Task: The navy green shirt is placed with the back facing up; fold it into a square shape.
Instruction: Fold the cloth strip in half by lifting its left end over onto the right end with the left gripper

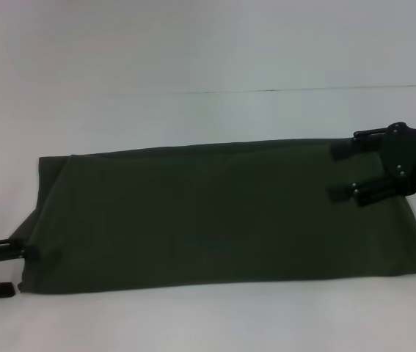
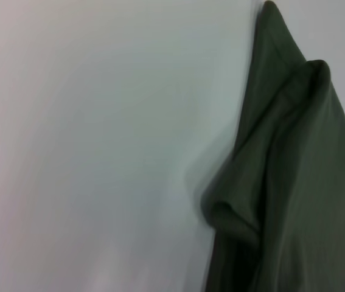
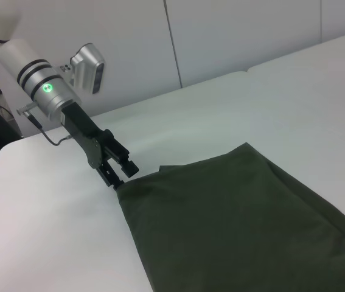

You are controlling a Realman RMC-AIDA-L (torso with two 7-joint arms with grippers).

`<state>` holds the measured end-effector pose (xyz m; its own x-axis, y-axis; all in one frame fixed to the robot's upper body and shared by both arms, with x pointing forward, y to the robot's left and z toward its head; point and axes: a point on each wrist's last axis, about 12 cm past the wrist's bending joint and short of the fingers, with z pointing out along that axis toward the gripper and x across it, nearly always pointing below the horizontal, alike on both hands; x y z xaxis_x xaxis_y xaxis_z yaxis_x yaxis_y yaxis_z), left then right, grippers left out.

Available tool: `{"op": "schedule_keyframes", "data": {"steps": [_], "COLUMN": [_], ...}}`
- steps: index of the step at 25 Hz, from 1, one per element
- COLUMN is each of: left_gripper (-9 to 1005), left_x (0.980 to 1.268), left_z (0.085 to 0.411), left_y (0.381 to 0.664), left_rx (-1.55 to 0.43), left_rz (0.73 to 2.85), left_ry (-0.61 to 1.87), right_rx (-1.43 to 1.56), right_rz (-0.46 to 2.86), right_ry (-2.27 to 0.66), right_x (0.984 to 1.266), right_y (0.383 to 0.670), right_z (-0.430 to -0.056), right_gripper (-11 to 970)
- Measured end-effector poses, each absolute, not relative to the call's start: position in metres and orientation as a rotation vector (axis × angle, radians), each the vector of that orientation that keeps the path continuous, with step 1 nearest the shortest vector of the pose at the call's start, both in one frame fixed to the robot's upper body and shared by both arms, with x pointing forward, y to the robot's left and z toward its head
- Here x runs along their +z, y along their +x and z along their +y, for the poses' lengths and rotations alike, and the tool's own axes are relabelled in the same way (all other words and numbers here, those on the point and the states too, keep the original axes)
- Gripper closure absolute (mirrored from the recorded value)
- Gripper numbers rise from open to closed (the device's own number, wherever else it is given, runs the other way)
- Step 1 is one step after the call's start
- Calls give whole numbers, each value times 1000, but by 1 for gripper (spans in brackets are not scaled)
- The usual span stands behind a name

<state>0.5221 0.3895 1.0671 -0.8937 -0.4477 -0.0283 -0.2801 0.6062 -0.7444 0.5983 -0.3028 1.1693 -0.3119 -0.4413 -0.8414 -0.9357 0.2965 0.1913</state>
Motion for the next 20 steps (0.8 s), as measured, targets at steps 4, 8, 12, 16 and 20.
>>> {"op": "schedule_keyframes", "data": {"steps": [4, 8, 12, 16, 20], "left_gripper": [52, 54, 56, 57, 57], "left_x": [1067, 1065, 1063, 1061, 1061], "left_z": [387, 381, 375, 371, 369], "left_y": [523, 525, 527, 530, 534], "left_rx": [-1170, -1193, -1214, -1218, -1206], "left_rz": [2621, 2622, 2620, 2613, 2601], "left_ry": [-603, -604, -603, -611, -626], "right_rx": [926, 927, 928, 931, 938], "right_rz": [1883, 1882, 1882, 1882, 1879], "right_ry": [-1231, -1232, -1233, -1234, -1232], "right_x": [1170, 1170, 1170, 1170, 1170], "right_y": [599, 599, 599, 598, 598], "right_z": [-302, -302, -301, -301, -302], "right_gripper": [32, 32, 32, 32, 32]}}
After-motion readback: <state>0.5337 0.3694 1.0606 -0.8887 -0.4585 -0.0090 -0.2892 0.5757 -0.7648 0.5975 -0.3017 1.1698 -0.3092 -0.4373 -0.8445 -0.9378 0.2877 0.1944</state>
